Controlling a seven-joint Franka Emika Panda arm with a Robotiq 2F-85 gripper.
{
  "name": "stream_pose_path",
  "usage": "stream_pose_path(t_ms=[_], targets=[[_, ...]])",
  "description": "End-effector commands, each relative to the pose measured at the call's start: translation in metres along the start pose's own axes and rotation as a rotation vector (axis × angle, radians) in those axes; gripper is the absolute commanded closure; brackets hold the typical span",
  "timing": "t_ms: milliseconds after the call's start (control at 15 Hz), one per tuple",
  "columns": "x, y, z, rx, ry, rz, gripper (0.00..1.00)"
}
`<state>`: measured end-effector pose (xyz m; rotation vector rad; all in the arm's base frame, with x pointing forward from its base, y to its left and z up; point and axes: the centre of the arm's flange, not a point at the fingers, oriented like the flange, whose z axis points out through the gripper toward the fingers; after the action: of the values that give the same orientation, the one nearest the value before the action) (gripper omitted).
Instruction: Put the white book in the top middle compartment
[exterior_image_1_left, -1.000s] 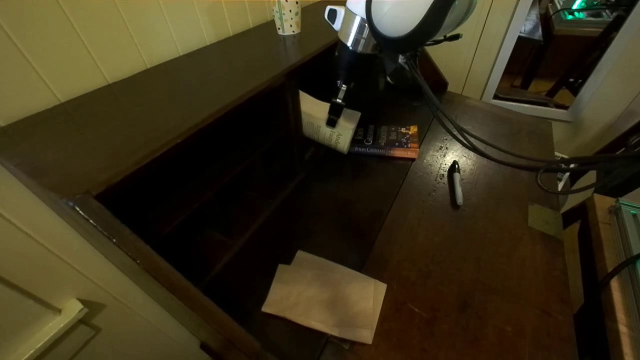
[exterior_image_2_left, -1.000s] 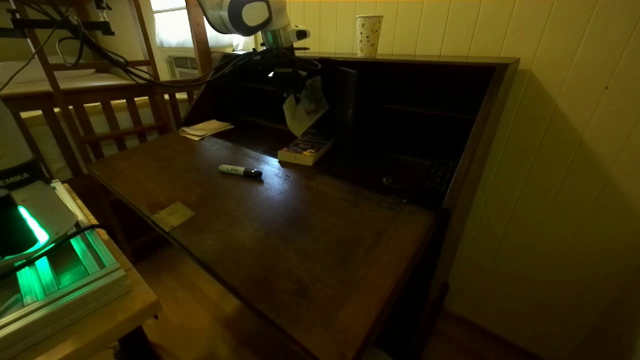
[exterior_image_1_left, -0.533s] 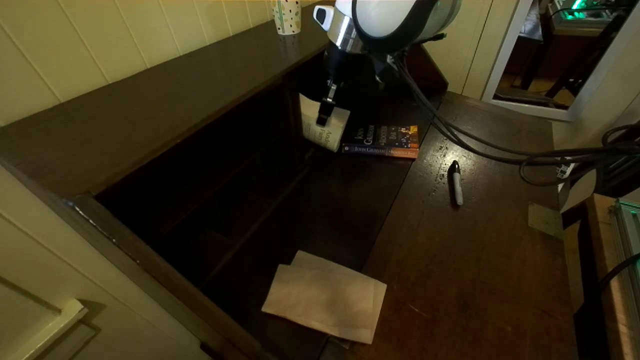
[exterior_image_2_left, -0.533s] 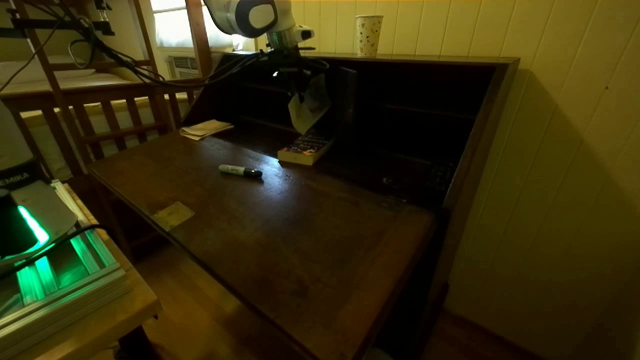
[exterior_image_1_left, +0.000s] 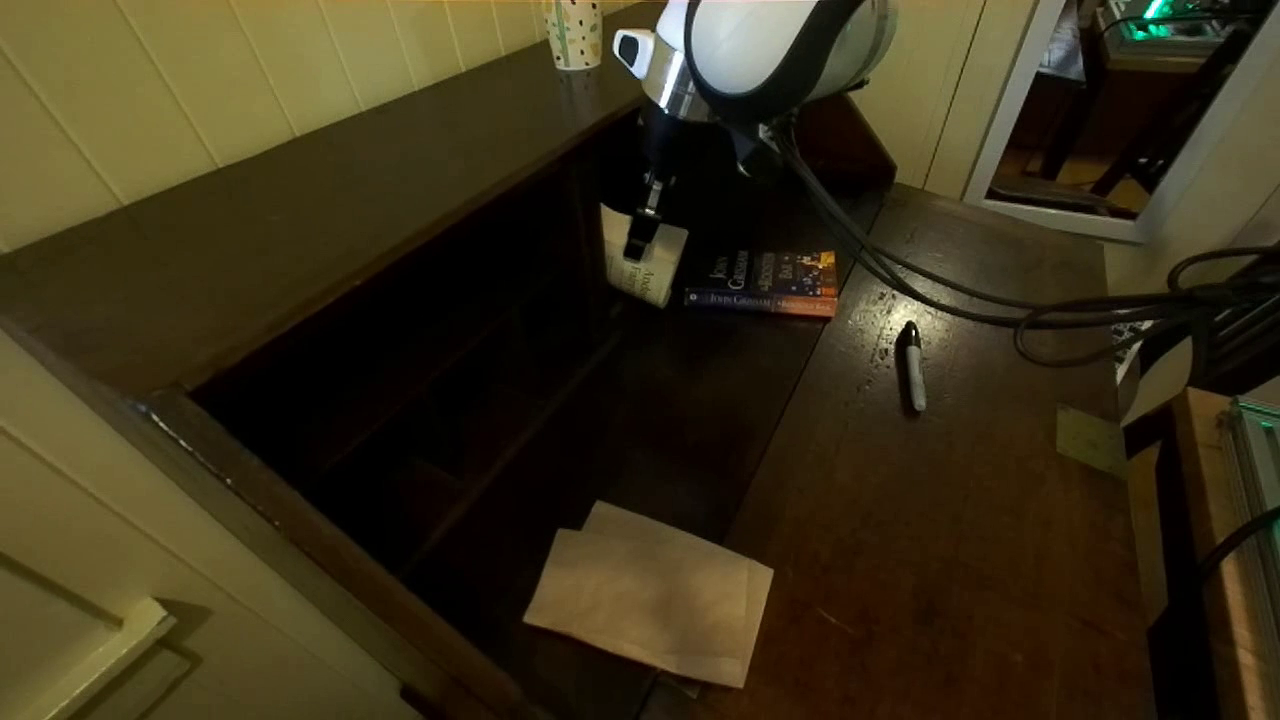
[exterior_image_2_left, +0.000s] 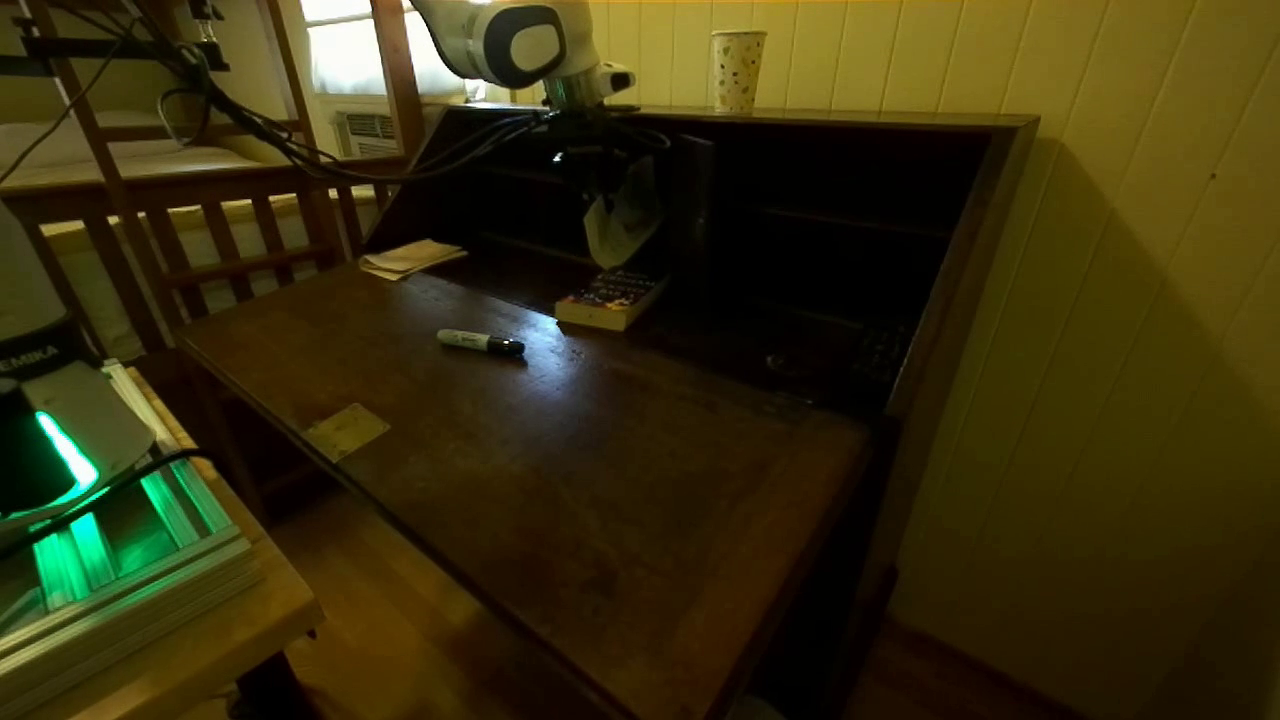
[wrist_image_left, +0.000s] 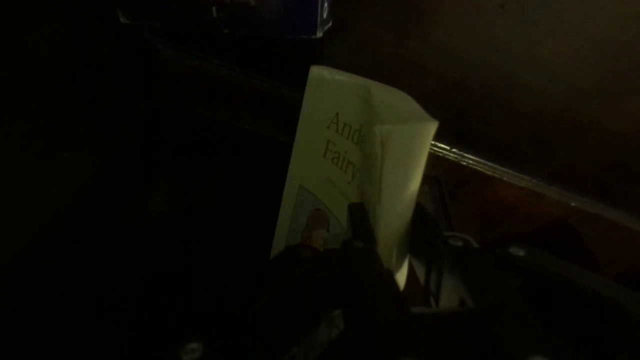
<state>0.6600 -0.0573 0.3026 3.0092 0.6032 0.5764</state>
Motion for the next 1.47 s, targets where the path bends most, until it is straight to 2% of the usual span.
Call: stream_pose_path(t_ms=[0, 267, 867, 1067, 1400], targets=[[0.013, 0.009, 0.002, 0.002, 0.035, -0.025, 0.94], [0.015, 0.008, -0.002, 0.013, 0.078, -0.028, 0.94], [-0.001, 0.025, -0.013, 0.153, 0.121, -0.041, 0.94], [-0.001, 0.031, -0.01, 0.174, 0.115, -0.042, 0.94], [0.003, 0.035, -0.006, 0.153, 0.065, -0.022, 0.94]])
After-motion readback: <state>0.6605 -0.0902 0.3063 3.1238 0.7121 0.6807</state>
